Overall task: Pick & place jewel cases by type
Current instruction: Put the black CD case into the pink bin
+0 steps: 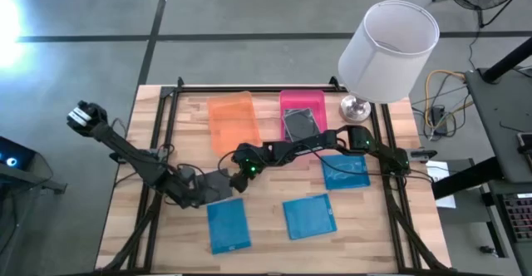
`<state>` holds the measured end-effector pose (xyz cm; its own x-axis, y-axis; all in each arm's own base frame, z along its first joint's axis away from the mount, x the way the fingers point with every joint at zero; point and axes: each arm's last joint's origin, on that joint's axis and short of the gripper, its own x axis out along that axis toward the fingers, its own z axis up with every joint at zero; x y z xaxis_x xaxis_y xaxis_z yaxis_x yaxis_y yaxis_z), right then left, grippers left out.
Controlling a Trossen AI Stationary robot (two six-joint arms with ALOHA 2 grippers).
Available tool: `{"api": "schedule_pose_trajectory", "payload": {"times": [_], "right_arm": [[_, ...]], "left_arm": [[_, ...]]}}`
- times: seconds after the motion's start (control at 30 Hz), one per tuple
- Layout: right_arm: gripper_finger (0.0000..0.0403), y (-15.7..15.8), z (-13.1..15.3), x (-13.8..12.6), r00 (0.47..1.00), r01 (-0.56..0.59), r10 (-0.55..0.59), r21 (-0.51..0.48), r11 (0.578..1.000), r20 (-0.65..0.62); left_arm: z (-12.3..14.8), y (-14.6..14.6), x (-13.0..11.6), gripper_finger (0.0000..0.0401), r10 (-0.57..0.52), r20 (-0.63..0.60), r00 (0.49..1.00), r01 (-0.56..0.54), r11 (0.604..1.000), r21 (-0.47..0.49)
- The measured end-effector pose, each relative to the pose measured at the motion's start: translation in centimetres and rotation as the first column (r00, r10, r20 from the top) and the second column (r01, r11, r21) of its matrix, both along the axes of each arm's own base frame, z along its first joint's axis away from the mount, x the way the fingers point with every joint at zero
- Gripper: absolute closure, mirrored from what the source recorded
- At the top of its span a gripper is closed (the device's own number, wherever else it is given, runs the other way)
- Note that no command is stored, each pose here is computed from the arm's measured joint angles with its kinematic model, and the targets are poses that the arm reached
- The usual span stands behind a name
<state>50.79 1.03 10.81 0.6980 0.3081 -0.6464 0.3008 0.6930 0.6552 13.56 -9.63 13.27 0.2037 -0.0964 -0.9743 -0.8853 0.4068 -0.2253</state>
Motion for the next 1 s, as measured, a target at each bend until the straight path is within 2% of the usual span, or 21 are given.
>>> {"api": "schedule_pose_trajectory", "payload": {"times": [0.07,0.13,0.17,0.23,0.37,0.53,0.67,0.83,1.0], "right_arm": [[0.0170,0.0,-0.1,0.0,1.000,0.000,0.000,-0.002,1.000,-0.002],[0.0170,0.1,-0.2,0.0,1.000,-0.004,0.004,0.000,1.000,-0.007],[0.0170,0.1,-0.2,-0.1,1.000,-0.005,0.005,0.001,1.000,-0.008],[0.0170,0.1,-0.3,-0.1,1.000,-0.007,0.007,0.002,1.000,-0.016],[0.0170,0.1,-0.2,-0.1,0.998,-0.063,0.063,0.044,0.997,-0.002],[0.0170,0.5,0.0,-0.2,0.982,-0.188,0.184,0.143,0.972,0.037],[0.0170,0.7,0.4,-0.2,0.971,-0.238,0.231,0.175,0.955,0.061],[0.0170,1.3,3.2,-0.6,0.939,-0.335,0.311,0.179,0.925,0.145],[0.0170,0.9,7.8,-0.3,0.882,-0.374,0.336,0.057,0.926,0.331]], "left_arm": [[0.2,-0.1,0.4,0.0250,0.021,0.051,0.998,-0.020,1.000,-0.022],[-0.3,0.1,0.3,0.0250,0.011,0.093,0.996,-0.011,1.000,0.004],[-0.2,0.0,0.8,0.0250,0.022,0.151,0.988,-0.022,1.000,0.001],[-0.1,-0.3,1.4,0.0250,0.043,0.209,0.977,-0.036,0.999,-0.037],[-0.8,-0.3,1.4,0.0250,0.046,0.201,0.979,-0.041,0.999,-0.029],[-1.2,-0.4,1.5,0.0250,0.028,0.185,0.982,-0.027,1.000,-0.008],[-1.5,-0.4,1.6,0.0250,0.018,0.179,0.984,-0.019,1.000,0.006],[-1.5,-0.4,1.6,0.0250,-0.010,0.180,0.984,0.007,1.000,0.016],[-1.3,-0.5,2.0,0.0250,-0.016,0.238,0.971,0.011,1.000,0.023]]}}
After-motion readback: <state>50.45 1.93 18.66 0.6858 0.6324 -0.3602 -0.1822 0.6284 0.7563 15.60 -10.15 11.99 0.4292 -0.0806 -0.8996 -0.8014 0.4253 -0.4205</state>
